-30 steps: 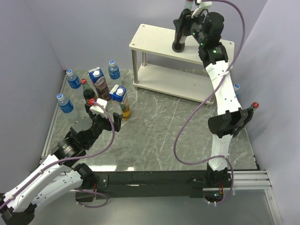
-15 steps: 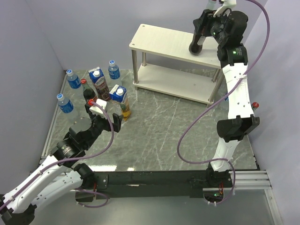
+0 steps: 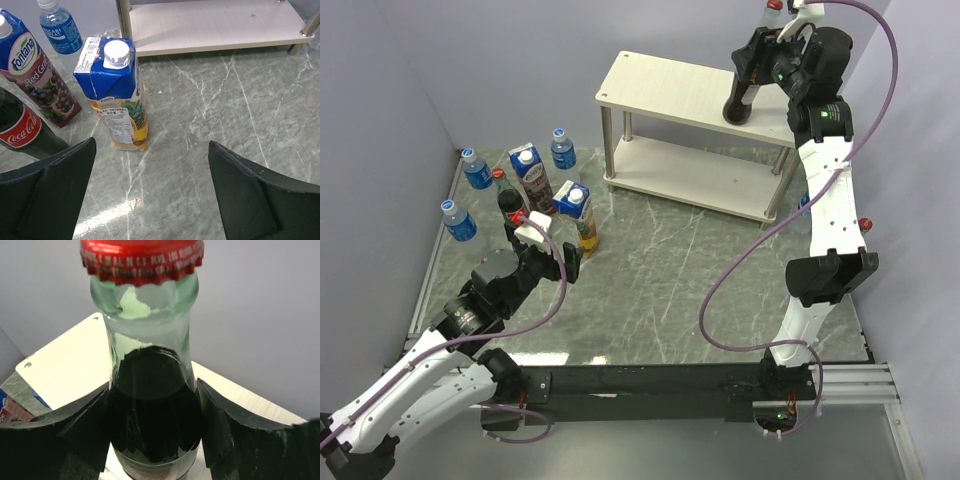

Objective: Place and organize the beverage onto the shelf
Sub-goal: Place the drink on the shelf.

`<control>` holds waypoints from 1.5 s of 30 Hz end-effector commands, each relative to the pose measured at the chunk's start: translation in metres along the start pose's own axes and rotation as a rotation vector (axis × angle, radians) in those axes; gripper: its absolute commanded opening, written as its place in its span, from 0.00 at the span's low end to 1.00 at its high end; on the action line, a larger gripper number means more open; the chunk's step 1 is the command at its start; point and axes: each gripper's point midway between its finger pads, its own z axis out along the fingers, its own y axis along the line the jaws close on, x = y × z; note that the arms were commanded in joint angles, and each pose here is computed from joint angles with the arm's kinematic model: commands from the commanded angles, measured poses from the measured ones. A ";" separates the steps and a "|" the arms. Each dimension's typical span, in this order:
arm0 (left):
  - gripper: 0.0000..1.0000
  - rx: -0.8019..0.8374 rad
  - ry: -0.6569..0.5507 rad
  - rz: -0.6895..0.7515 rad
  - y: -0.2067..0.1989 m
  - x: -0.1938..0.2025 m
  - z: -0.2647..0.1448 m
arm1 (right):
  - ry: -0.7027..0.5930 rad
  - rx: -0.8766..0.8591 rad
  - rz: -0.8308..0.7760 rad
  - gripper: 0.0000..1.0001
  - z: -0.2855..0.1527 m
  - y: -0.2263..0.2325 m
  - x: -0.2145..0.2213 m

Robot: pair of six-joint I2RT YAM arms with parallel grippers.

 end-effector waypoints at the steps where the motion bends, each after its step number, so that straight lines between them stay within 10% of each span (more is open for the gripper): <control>1: 0.99 0.012 -0.037 -0.018 -0.002 -0.009 0.000 | -0.288 -0.039 -0.082 0.00 -0.042 0.022 -0.104; 45: 0.99 0.028 -0.021 -0.016 -0.004 -0.005 0.002 | -0.216 -0.090 -0.101 0.53 -0.016 0.024 -0.069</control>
